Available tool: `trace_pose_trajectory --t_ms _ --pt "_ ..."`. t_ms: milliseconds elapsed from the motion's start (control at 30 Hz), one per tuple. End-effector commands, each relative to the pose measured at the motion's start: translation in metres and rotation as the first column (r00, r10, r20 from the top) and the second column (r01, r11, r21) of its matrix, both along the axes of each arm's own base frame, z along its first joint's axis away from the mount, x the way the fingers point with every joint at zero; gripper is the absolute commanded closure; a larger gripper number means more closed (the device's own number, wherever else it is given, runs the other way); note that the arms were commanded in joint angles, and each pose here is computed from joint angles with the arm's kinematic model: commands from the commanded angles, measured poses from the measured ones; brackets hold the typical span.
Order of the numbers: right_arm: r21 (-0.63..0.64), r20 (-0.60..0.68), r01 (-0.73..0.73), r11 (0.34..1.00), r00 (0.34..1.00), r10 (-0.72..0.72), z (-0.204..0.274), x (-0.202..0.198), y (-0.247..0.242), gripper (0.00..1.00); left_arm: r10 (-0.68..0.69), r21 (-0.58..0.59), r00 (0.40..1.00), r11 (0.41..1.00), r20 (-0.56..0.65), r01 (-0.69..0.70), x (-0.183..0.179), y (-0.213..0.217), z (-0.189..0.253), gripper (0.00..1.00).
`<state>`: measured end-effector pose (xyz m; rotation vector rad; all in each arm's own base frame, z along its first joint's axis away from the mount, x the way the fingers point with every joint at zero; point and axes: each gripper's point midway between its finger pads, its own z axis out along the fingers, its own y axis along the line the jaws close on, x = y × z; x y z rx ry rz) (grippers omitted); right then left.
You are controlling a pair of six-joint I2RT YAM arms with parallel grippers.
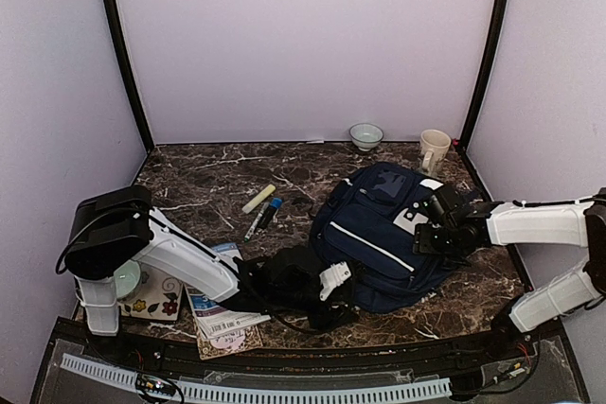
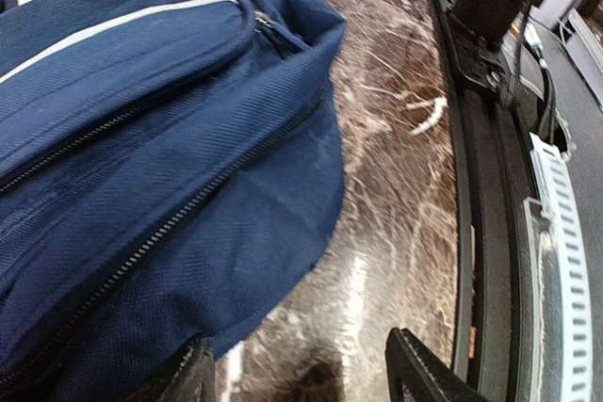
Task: Pack the student bag
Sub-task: Move the student bag to the center of the board.
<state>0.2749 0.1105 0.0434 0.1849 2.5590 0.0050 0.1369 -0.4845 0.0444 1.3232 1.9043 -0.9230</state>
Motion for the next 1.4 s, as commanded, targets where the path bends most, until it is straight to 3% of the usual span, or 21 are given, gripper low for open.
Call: trace_pose_trajectory --t_ms 0,167,533,767,1000,1200,1367 --pt "0.107 -0.163 -0.035 0.994 0.985 0.052 -0.036 -0.037 0.013 0.27 0.19 -0.073 0.982 0.979 -0.016 -0.191 0.049 0.0 0.007 0.36" --pt "0.194 -0.218 -0.035 0.98 0.973 0.078 -0.051 -0.056 0.025 0.28 0.305 -0.072 0.949 0.948 -0.077 -0.311 0.088 0.023 -0.004 0.36" --pt "0.215 -0.352 -0.175 0.961 0.904 0.243 -0.069 -0.103 0.077 0.29 0.444 -0.021 0.894 0.895 -0.067 -0.446 0.145 0.066 -0.006 0.36" --pt "0.349 -0.297 -0.272 0.897 0.876 0.381 -0.048 -0.113 0.125 0.29 0.485 -0.016 0.873 0.874 -0.053 -0.486 0.169 0.077 0.003 0.36" --pt "0.223 -0.149 -0.305 0.926 0.928 0.342 -0.007 -0.086 0.107 0.27 0.416 -0.139 0.909 0.9 -0.021 -0.414 0.136 0.085 0.044 0.36" --pt "0.194 0.003 -0.321 0.927 0.945 0.326 0.034 -0.066 0.103 0.26 0.452 -0.062 0.879 0.892 0.152 -0.447 0.102 0.089 0.058 0.35" --pt "0.188 0.104 -0.304 0.934 0.952 0.289 0.057 -0.057 0.095 0.24 0.473 -0.056 0.87 0.881 0.136 -0.47 0.083 0.083 0.072 0.35"
